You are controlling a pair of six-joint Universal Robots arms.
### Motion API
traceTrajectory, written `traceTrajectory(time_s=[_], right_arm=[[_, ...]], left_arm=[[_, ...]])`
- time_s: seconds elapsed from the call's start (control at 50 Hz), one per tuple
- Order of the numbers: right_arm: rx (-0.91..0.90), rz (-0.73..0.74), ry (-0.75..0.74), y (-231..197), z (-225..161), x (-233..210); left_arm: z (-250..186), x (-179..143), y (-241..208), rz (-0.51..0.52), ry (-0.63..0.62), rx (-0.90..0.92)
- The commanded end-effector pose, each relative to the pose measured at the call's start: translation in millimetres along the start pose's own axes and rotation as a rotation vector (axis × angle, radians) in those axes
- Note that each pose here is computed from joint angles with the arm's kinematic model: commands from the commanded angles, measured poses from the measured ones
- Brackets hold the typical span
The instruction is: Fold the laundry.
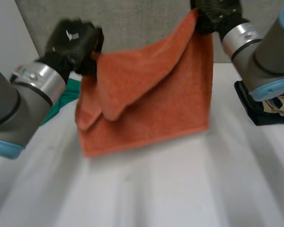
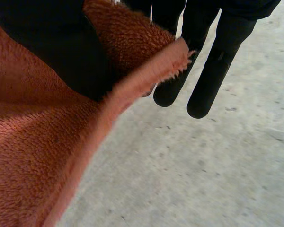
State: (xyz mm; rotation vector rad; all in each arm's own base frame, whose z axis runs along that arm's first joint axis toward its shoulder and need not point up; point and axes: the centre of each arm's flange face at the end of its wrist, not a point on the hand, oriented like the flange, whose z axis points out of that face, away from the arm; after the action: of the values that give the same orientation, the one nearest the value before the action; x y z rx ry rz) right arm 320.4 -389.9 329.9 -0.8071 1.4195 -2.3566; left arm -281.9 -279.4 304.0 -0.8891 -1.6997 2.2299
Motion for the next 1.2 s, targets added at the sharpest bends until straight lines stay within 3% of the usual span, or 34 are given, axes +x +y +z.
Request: traceTrajectory(time_s=[0.02,0.16,0.24,0.44,0.68,0.84,1.2], right_arm=[[-0.027,0.026,-0.069,61.7,7.8,-43.0],[-0.155,0.052,-0.082,122.5,-9.8,-71.5],[-0.244,0.038,-0.065,134.2,-21.0,-75.3],[-0.500,0.038,0.021,88.8,-55.7,-44.5],[-0.869,0.106,-0.147,91.9,-138.8,-75.2],[-0.842,0.152,-0.247,106.1,-157.1,-105.3],[-0.751,0.102,-0.282,134.5,-152.6,-133.3]], left_arm=[[-6.9,21.0,74.6,-0.055,0.048,-0.266],[-14.5,36.4,134.6,-0.163,0.075,-0.456],[-14.4,26.3,143.8,-0.183,0.032,-0.495],[-13.2,-22.9,107.3,-0.184,-0.136,-0.403],[-27.4,-7.2,132.4,-0.230,-0.014,-0.516],[-14.1,7.5,154.1,-0.275,0.064,-0.551],[15.2,10.3,162.5,-0.262,0.097,-0.512]])
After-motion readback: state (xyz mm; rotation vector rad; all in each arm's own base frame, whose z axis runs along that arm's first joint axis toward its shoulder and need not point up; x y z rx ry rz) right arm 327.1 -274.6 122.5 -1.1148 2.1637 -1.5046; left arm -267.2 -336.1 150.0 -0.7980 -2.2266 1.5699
